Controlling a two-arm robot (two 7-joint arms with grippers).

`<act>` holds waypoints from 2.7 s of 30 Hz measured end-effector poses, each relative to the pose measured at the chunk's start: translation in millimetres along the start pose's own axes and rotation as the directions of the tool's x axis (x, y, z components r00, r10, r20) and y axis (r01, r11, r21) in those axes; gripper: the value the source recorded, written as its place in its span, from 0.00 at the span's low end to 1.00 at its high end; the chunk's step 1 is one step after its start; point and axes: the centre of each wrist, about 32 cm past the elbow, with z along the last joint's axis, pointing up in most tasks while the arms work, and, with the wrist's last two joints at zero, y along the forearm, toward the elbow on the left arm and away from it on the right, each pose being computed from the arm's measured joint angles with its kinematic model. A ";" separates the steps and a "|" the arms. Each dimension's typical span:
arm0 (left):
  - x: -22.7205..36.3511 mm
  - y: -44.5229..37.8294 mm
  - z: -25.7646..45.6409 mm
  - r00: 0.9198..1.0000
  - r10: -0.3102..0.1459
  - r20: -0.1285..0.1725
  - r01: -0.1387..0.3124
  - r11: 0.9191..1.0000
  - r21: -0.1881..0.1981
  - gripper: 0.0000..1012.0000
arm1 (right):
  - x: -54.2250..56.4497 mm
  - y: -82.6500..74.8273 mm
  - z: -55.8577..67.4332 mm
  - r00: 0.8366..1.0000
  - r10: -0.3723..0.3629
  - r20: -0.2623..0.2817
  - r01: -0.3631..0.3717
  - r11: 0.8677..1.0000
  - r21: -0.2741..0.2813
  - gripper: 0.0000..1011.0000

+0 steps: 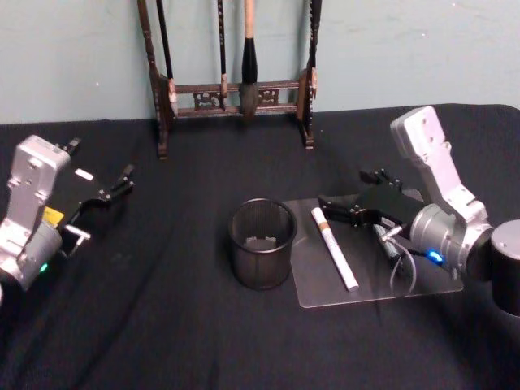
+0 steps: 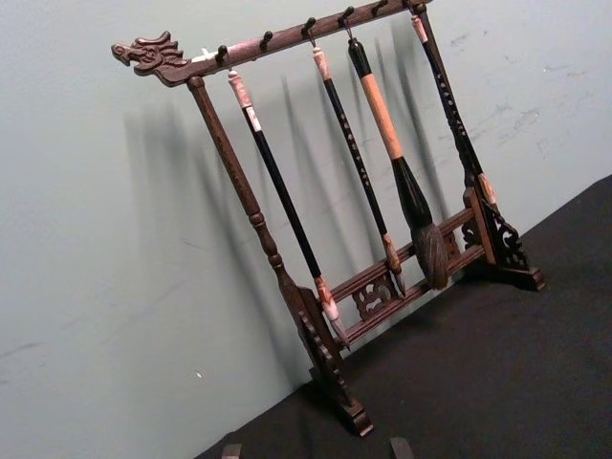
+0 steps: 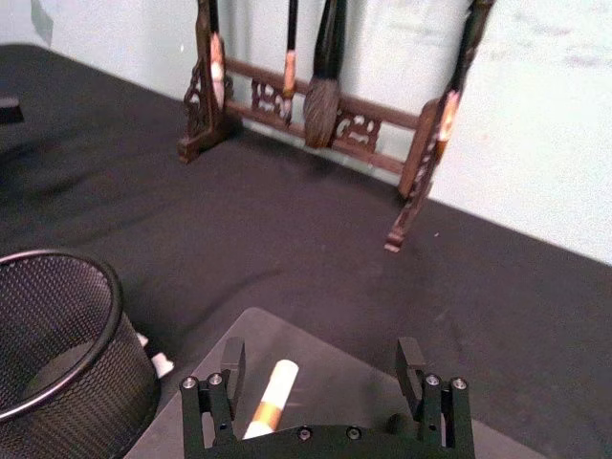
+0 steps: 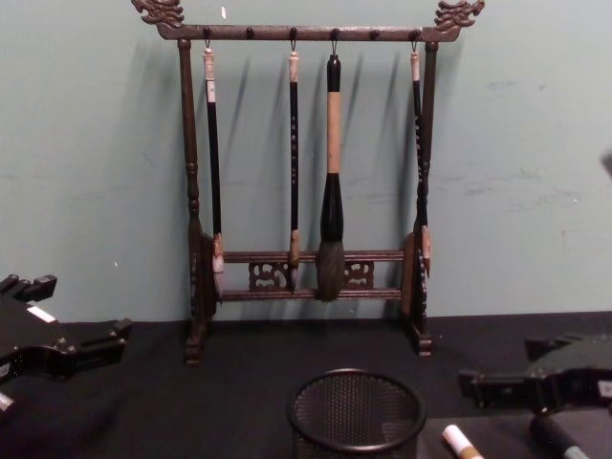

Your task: Pick up the water-based marker from the table and place it into the pen holder.

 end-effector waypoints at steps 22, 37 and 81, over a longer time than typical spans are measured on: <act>0.0 0.0 0.0 1.000 0.000 0.000 0.000 1.000 0.000 0.99 | -15.3 24.2 2.1 1.000 0.021 -0.002 -0.021 0.987 -0.159 0.99; 0.0 0.0 0.0 1.000 0.000 0.000 0.000 1.000 0.000 0.99 | -19.2 26.6 -2.9 0.999 0.039 -0.005 -0.040 0.982 -0.185 0.99; 0.0 0.0 0.0 1.000 0.000 0.000 0.000 1.000 0.000 0.99 | -20.8 30.9 -12.1 0.998 0.055 -0.022 -0.059 0.976 -0.210 0.99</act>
